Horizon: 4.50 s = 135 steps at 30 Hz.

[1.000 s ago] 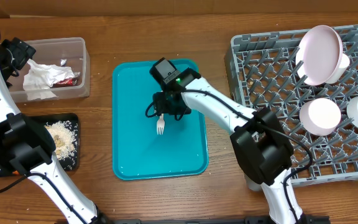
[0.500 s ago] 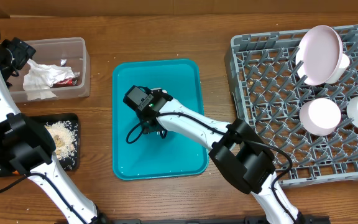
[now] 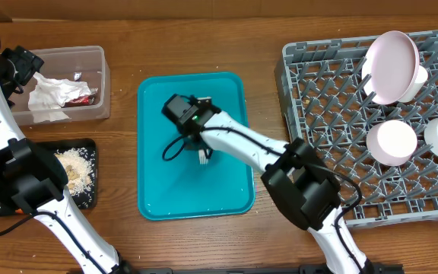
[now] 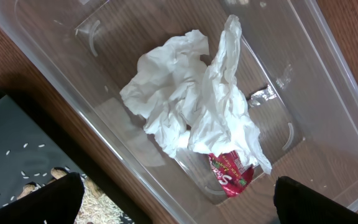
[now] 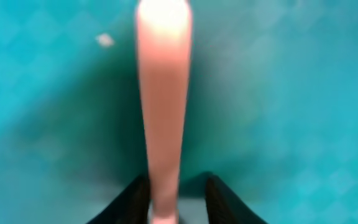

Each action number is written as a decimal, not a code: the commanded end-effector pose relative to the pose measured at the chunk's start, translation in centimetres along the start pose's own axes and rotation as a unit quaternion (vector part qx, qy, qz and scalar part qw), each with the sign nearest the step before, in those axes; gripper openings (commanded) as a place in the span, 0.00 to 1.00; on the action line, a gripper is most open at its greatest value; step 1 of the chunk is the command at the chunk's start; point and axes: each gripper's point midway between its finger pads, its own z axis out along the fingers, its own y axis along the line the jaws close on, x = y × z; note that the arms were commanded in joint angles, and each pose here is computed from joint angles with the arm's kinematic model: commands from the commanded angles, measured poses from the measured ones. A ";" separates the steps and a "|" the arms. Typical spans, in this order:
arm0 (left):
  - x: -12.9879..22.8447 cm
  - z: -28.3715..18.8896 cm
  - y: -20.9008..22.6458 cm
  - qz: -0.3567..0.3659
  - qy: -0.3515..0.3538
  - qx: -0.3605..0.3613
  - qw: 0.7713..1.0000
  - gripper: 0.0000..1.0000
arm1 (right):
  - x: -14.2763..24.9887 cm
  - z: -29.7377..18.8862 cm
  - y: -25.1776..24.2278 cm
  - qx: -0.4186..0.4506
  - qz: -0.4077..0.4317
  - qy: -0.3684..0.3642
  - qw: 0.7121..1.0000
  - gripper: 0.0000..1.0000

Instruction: Sort waste into correct bins and load items into the dishwasher rack

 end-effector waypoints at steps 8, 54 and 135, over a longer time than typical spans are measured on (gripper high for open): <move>0.0 -0.6 -0.2 0.001 -0.008 -0.002 1.000 1.00 | 3.9 2.2 -0.1 -0.036 0.009 0.115 0.993 0.18; 0.0 -0.5 -0.2 0.001 -0.007 -0.002 1.000 1.00 | 5.5 -2.2 -1.7 -0.093 -0.026 0.184 0.978 0.73; 0.0 -0.5 -0.2 0.001 -0.007 -0.002 1.000 1.00 | -7.4 5.0 -14.9 0.009 0.044 0.014 0.999 0.77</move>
